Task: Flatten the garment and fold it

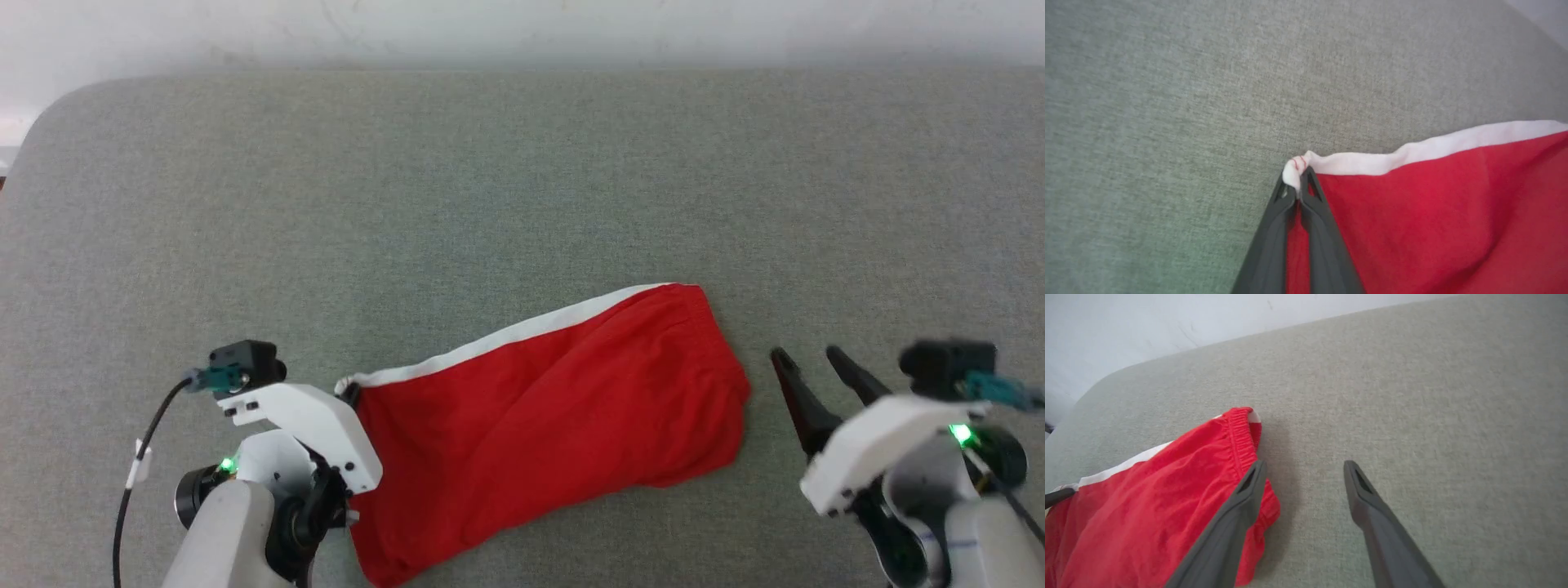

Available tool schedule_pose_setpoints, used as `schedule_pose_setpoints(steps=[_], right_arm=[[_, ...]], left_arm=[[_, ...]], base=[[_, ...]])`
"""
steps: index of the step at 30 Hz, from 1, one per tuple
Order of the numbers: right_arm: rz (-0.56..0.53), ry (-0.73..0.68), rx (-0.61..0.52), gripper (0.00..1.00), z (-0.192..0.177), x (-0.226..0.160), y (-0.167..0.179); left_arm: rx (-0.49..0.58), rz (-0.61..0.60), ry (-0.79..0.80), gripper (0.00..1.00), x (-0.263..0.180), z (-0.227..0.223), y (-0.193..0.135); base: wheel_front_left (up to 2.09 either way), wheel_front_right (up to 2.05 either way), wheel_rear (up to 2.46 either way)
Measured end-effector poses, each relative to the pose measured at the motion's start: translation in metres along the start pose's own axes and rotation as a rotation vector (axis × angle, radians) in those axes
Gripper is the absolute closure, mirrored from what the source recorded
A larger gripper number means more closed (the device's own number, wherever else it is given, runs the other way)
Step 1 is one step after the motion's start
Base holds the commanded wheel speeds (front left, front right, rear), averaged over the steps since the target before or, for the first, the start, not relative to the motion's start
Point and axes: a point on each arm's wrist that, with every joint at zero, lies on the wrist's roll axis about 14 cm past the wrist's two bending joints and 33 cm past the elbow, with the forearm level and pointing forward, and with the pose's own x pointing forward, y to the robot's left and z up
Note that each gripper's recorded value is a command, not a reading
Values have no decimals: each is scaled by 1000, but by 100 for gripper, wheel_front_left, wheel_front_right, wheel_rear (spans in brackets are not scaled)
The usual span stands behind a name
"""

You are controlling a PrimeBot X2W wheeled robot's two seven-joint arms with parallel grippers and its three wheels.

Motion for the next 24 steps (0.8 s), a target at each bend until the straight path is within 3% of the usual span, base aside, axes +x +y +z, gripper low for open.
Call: schedule_pose_setpoints(steps=[8, 15, 24], right_arm=[[131, 118, -233, 0, 33, 43, 56], [120, 338, -420, 0, 9, 77, 53], [177, 473, -509, 0, -39, 96, 62]], left_arm=[[-120, -47, -193, 100, -23, 26, -14], [-132, -57, -200, 100, -31, 21, -20], [-133, -36, -161, 100, -26, 10, -15]], base=[[0, 0, 0], [0, 0, 0], [0, 0, 0]])
